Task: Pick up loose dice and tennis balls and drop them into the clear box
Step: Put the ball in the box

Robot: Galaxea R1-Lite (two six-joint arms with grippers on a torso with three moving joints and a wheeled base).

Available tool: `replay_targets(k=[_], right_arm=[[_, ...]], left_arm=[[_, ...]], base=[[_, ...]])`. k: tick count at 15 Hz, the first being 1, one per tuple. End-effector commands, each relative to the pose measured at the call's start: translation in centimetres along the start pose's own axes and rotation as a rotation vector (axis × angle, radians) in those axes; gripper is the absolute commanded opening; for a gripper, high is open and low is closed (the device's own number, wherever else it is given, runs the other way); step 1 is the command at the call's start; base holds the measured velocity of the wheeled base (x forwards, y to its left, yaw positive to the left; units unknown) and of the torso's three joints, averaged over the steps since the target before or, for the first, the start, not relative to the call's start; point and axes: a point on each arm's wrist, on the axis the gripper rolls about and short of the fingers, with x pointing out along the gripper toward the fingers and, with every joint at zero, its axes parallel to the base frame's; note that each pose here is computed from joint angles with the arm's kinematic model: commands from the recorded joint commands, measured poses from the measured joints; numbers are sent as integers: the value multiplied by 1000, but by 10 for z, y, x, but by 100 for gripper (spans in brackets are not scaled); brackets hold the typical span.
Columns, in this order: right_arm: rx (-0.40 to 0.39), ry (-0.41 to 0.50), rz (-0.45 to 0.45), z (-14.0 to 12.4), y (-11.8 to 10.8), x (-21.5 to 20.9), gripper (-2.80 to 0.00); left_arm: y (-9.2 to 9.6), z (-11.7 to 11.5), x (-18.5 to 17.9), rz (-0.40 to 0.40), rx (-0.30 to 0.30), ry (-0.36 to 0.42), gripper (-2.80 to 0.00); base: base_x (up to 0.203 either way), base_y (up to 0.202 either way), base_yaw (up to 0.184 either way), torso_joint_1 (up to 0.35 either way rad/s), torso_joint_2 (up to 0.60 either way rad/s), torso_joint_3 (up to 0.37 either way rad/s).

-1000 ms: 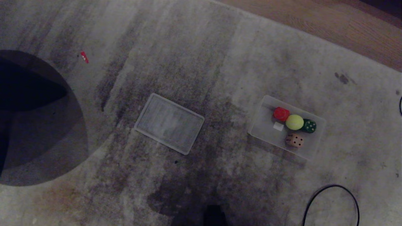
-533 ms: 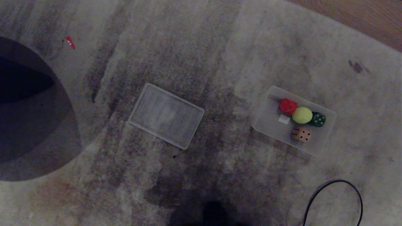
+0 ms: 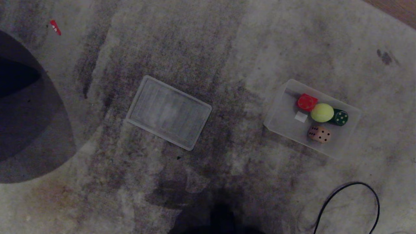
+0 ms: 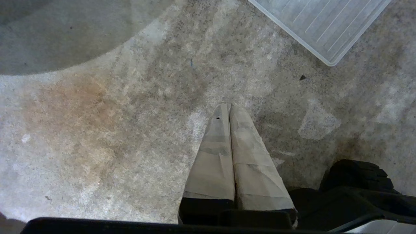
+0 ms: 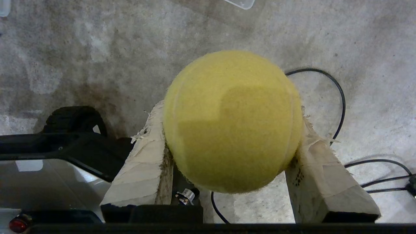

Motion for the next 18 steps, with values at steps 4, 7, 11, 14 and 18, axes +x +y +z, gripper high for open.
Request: replay_targets(k=[4,7,11,14,18], right_arm=[[-47,1,5,0,0,0,-280],[-38,-18,-1,16,1,-4,-280],[106,155,-17,78,4,27,-280],[209,240,-34,111,5,83,-280],[315,210,-2,131,12,165,-280]], left_arm=[[0,0,0,5,-7,2,-280],[0,0,0,5,-7,2,-280],[0,0,0,5,-7,2,-280],[0,0,0,5,-7,2,-280],[0,0,0,5,-7,2,-280]], base=[[0,0,0,2,1,-13],[0,0,0,0,0,0],[0,0,0,0,0,0],[0,0,0,0,0,0],[0,0,0,0,0,0]])
